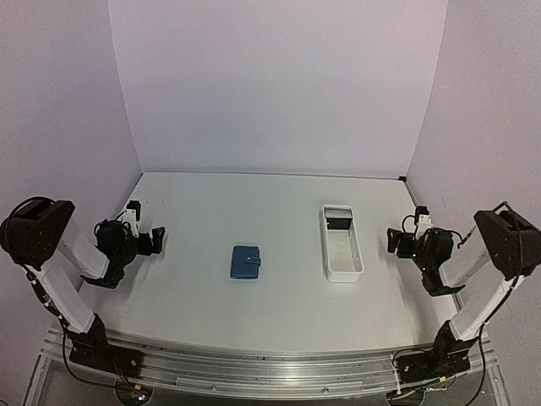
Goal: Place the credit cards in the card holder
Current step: Open the card holder at the center of the board.
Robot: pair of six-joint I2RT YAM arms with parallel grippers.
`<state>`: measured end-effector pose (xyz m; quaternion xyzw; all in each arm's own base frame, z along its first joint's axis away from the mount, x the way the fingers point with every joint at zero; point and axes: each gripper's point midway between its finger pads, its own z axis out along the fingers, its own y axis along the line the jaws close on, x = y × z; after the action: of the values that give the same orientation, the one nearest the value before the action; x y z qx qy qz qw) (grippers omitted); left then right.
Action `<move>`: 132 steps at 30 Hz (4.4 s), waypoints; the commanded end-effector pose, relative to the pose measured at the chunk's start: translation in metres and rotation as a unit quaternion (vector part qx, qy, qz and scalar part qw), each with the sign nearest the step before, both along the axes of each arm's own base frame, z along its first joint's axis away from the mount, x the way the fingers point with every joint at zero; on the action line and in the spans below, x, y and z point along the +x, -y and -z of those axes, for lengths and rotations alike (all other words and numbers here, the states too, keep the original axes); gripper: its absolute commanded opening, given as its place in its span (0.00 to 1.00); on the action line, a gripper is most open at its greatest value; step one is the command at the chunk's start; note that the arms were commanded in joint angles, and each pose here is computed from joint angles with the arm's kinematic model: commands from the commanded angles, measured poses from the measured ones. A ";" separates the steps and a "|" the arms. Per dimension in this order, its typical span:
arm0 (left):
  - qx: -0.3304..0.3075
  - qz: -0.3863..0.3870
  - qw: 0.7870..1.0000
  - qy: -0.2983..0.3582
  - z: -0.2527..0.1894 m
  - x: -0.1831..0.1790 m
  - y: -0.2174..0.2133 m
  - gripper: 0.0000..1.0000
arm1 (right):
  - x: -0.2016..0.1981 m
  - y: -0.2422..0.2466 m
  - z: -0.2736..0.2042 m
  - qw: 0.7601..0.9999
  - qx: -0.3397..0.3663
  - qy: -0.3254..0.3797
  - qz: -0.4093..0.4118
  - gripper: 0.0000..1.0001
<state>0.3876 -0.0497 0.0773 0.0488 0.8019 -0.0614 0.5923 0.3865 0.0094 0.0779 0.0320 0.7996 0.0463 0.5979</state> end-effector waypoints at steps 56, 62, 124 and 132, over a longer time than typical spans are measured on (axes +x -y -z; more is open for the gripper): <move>-0.296 0.194 0.792 -0.497 0.052 -0.075 0.240 0.43 | -0.041 -0.444 0.027 0.938 -0.057 -0.321 -0.123 0.59; -0.298 0.187 0.795 -0.495 0.053 -0.072 0.240 0.42 | -0.048 -0.451 0.045 0.932 -0.084 -0.328 -0.129 0.59; -0.231 0.258 0.814 -0.466 0.034 -0.051 0.222 0.62 | -0.064 -0.457 -0.069 0.863 0.235 -0.310 -0.321 0.00; -0.222 0.307 0.819 -0.431 0.005 -0.058 0.217 0.78 | -0.069 -0.478 -0.069 0.853 0.253 -0.320 -0.326 0.00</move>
<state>0.3399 -0.2659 0.0502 0.0869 0.8954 -0.4211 0.1159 0.3232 0.4766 0.1372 -0.0706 0.8781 0.4084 0.2390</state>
